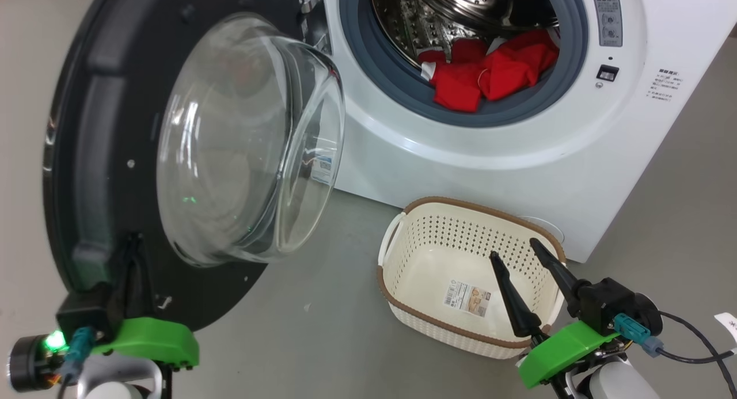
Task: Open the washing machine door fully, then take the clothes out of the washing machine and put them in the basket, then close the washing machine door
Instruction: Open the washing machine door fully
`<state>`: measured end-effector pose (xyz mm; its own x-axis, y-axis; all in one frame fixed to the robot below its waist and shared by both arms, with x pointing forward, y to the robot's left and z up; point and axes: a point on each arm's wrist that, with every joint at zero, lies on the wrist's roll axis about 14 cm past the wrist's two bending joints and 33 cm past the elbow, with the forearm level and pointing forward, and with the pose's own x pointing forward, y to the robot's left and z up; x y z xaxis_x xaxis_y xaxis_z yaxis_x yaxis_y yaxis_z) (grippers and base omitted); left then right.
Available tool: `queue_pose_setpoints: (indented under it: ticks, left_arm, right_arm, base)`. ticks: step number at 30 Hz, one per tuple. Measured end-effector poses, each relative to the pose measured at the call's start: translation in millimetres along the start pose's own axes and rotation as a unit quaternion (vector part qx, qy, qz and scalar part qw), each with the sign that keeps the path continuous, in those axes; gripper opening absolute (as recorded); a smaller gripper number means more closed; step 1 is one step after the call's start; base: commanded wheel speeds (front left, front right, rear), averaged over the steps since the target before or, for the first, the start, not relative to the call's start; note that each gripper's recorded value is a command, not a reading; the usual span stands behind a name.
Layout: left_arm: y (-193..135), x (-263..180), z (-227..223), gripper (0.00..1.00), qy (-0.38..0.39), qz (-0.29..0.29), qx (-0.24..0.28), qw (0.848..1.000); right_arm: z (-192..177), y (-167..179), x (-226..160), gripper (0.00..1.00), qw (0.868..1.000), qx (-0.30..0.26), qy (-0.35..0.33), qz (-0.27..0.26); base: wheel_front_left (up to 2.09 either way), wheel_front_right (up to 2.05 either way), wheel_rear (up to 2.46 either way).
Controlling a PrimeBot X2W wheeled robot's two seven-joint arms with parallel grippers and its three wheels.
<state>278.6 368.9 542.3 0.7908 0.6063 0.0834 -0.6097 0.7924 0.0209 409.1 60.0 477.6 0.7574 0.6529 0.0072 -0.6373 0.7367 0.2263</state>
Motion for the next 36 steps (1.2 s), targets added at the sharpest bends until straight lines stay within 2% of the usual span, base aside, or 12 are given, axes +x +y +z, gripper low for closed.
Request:
queue_pose_setpoints:
  ticks: [7,24,36]
  left_arm:
    - [18,8,-4,0.00,-0.001,0.031,-0.010,0.999]
    - [38,34,-14,0.00,0.009,0.074,-0.025,0.997]
    - [55,51,-13,0.00,0.007,0.113,-0.027,0.993]
  right_arm:
    - [-4,-5,4,1.00,1.000,-0.007,0.004,-0.001]
    - [-13,-18,10,1.00,0.999,-0.029,0.023,-0.006]
    - [-16,-24,15,1.00,0.999,-0.024,0.028,-0.007]
  base:
    - [0.00,0.00,0.00]
    - [0.00,0.00,0.00]
    - [0.00,0.00,0.00]
